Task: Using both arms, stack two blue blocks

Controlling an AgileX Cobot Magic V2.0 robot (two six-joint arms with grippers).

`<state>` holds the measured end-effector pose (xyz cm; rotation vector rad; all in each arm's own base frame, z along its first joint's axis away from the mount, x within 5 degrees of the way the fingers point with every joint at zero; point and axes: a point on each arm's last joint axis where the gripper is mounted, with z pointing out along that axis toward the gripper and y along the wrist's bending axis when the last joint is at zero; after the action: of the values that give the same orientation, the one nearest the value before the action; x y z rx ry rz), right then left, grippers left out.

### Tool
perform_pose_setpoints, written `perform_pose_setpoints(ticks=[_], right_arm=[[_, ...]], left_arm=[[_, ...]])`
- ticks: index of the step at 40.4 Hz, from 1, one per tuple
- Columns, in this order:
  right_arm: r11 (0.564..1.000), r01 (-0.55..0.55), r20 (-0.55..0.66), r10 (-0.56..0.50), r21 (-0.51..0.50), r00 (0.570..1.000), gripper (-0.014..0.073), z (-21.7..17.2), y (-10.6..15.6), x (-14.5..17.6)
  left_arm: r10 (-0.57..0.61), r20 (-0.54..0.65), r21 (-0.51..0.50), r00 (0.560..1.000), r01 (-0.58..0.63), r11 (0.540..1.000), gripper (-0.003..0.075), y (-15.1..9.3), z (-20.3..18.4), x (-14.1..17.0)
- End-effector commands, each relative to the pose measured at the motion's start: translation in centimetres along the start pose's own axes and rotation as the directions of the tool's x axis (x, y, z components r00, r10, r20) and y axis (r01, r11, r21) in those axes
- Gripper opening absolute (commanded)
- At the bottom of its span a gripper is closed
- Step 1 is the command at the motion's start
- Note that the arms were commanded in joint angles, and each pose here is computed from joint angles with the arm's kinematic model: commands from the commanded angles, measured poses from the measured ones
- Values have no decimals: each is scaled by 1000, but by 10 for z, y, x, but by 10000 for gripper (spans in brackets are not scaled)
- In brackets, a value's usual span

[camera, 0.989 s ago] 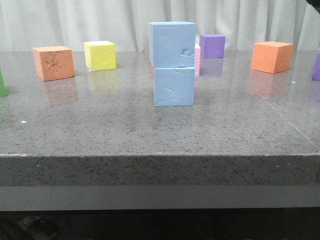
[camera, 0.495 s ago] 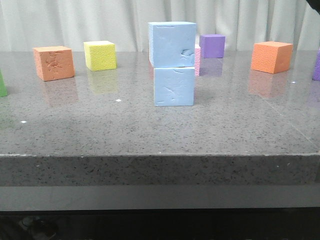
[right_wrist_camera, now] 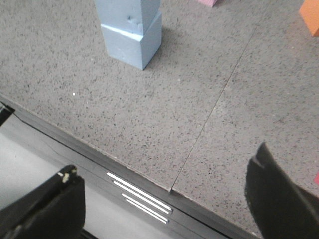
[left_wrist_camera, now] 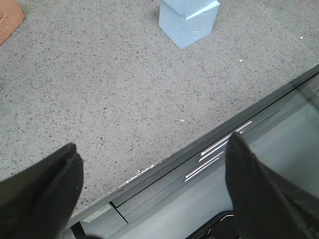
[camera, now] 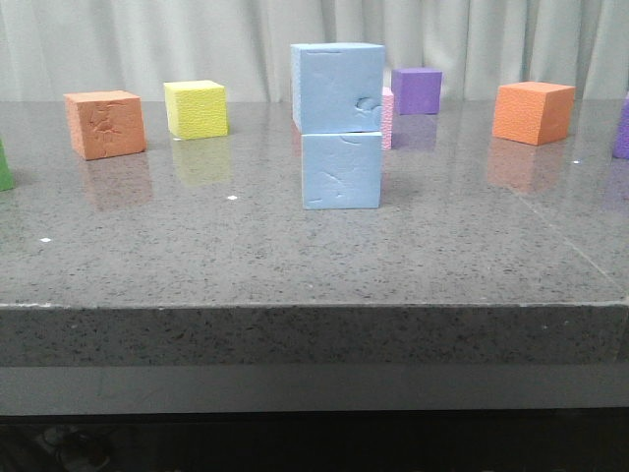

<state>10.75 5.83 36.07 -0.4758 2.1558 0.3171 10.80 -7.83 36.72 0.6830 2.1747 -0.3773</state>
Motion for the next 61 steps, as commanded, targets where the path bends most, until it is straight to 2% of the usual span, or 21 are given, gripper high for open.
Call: perform_pose_setpoints(ticks=[1,6,10,13,19,25,27,44,49,54,58,61], right_arm=[[1000,-14,112,12,12,994,653,-14,-1,-12],[1000,-6,117,3,23,993,650,-15,-2,-12],[1000,-4,116,1,26,993,564,-15,-2,-12],[1000,-4,115,1,26,993,441,-15,-2,-12],[1000,-4,114,1,26,994,137,-15,-2,-12],[1000,-4,110,1,26,994,-63,-15,-3,-11],[1000,-4,109,1,26,994,-66,-15,-3,-11],[1000,-4,98,1,27,995,-69,-14,-3,-10],[1000,-4,99,1,27,995,-69,-14,-3,-10],[1000,-4,99,1,27,995,-69,-14,-3,-10],[1000,-4,99,1,27,995,-69,-14,-3,-10],[1000,-4,99,1,27,995,-69,-14,-3,-10]], left_arm=[[-12,112,1,994,12,1000,568,0,-8,-10],[-12,122,1,993,12,1000,558,0,-8,-11],[-12,134,1,991,12,1000,475,0,-8,-12],[-12,144,1,990,12,1000,381,0,-8,-13],[-12,163,0,987,12,1000,182,0,-9,-15],[-12,165,0,986,12,1000,20,0,-9,-15],[-12,165,0,986,12,1000,-19,0,-9,-15],[-12,164,0,986,12,1000,-18,0,-8,-15],[-43,198,-19,979,47,999,-18,4,-6,-4],[-40,349,-206,936,119,971,-18,27,-8,31],[-31,483,-310,875,203,929,-18,35,-10,65],[-18,535,-358,845,247,900,-18,36,-4,95]])
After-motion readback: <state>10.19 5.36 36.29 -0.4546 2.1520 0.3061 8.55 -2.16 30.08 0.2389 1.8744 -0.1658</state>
